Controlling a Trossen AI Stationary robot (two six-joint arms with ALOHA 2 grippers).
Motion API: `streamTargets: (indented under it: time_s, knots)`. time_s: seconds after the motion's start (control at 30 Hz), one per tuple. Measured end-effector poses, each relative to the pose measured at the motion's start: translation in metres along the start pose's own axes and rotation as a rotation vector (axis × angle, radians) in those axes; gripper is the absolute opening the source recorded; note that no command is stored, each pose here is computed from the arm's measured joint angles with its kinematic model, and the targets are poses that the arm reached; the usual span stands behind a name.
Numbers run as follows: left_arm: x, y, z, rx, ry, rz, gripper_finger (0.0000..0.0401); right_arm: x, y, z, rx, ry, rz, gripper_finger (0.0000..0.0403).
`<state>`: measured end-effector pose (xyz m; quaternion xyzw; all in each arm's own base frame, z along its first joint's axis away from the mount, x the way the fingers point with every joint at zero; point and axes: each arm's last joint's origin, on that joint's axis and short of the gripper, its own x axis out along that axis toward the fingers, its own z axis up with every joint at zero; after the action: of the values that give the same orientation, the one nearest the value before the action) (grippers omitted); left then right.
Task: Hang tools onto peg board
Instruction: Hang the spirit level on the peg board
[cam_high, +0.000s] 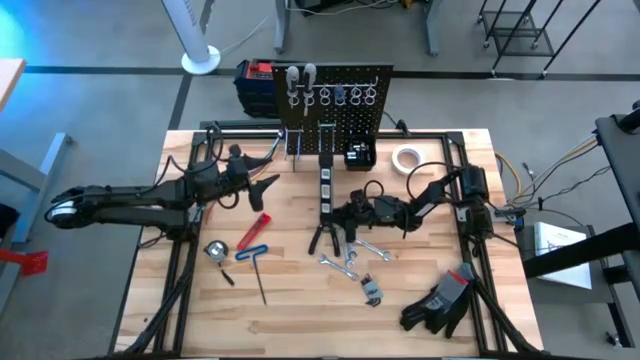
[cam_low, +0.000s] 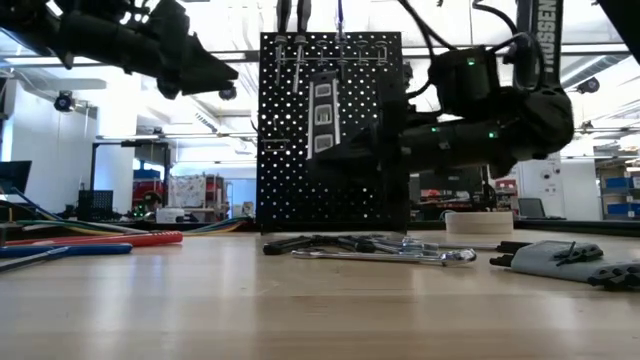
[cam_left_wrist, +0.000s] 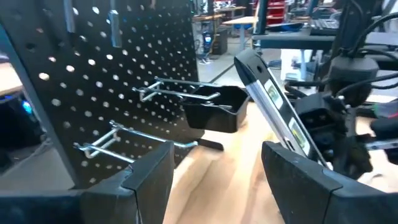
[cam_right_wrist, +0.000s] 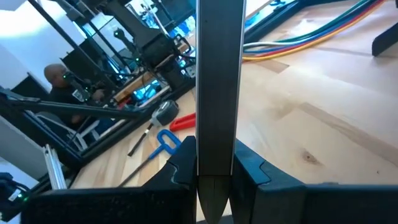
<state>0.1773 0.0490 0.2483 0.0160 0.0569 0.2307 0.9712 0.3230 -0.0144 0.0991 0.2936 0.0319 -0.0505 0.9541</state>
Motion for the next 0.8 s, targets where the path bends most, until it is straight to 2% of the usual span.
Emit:
streamTargets:
  time_s: [0.37,0.8]
  knots:
    - [0.006,0.000,-0.003,0.015,0.023,0.020,0.0231,0.007,-0.018,0.008,-0.012,0.055,-0.055,0.0038]
    - [0.013,0.000,-0.010,0.014,0.059,0.062,0.0231,0.009,-0.031,0.015,-0.018,0.097,-0.051,0.0038]
